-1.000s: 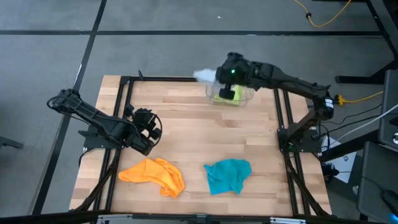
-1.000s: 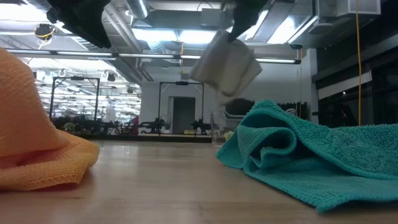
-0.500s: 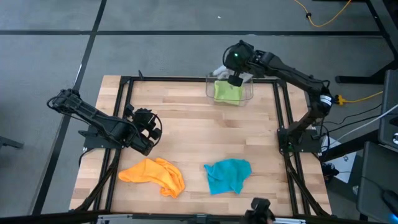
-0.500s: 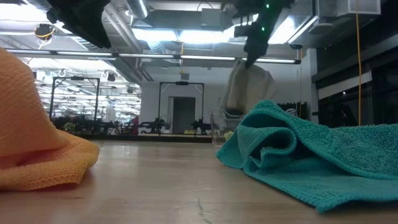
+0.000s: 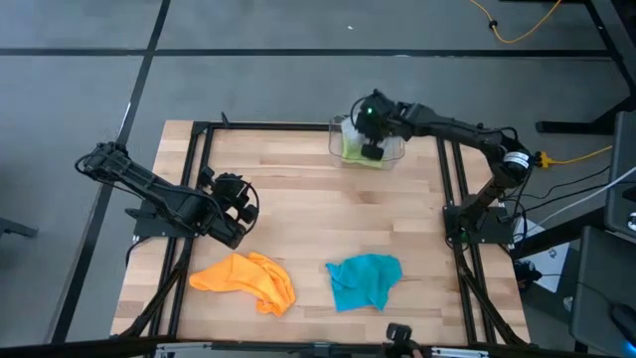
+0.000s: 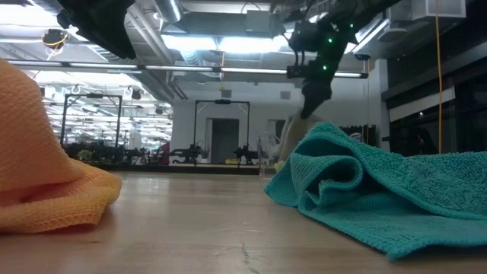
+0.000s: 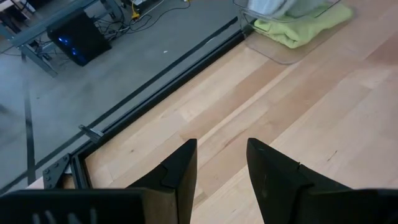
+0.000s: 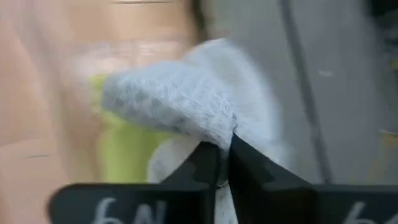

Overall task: Fold microfiber towels
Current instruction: Put the gray microfiber towel into the transparent bin

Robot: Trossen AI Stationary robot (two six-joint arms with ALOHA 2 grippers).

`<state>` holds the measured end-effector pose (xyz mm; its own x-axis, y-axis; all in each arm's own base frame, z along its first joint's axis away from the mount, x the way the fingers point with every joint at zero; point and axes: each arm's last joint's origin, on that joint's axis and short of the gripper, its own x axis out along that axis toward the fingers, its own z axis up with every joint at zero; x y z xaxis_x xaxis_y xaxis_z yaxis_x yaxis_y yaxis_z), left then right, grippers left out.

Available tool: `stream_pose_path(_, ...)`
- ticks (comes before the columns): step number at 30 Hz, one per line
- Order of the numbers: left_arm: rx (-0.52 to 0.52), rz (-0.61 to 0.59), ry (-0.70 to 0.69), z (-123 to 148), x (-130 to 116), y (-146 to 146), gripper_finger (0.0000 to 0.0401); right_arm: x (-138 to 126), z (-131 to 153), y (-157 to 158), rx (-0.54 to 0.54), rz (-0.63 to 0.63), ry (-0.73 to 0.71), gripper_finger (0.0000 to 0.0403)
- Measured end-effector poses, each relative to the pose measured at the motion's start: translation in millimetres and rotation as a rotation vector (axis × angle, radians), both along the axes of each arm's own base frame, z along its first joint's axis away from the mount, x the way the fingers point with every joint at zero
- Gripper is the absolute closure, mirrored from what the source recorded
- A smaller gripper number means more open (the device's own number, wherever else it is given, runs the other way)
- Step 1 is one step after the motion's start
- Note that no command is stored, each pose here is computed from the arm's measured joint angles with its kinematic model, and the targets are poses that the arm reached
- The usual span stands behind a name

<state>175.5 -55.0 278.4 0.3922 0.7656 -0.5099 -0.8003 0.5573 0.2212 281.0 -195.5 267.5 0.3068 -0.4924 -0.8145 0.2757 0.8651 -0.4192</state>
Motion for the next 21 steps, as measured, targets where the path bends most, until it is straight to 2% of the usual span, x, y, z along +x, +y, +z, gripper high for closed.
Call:
stream_pose_path(4,0.000,0.000,0.000,0,0,0,0.0269,3,-19,14,0.110,0.068,-0.015,0.0307)
stream_pose_path(9,0.000,0.000,-0.001,0,0,0,0.0269,6,-21,24,0.193,0.095,-0.035,0.0242)
stream_pose_path(15,0.000,0.000,-0.001,0,0,0,0.0269,6,0,32,0.382,0.185,-0.065,0.0196)
stream_pose_path(18,0.000,0.000,-0.001,0,0,0,0.0269,7,20,29,0.316,0.163,-0.066,0.0190)
stream_pose_path(21,-0.001,0.000,-0.001,0,0,0,0.0269,10,32,19,0.150,0.046,-0.077,0.0193)
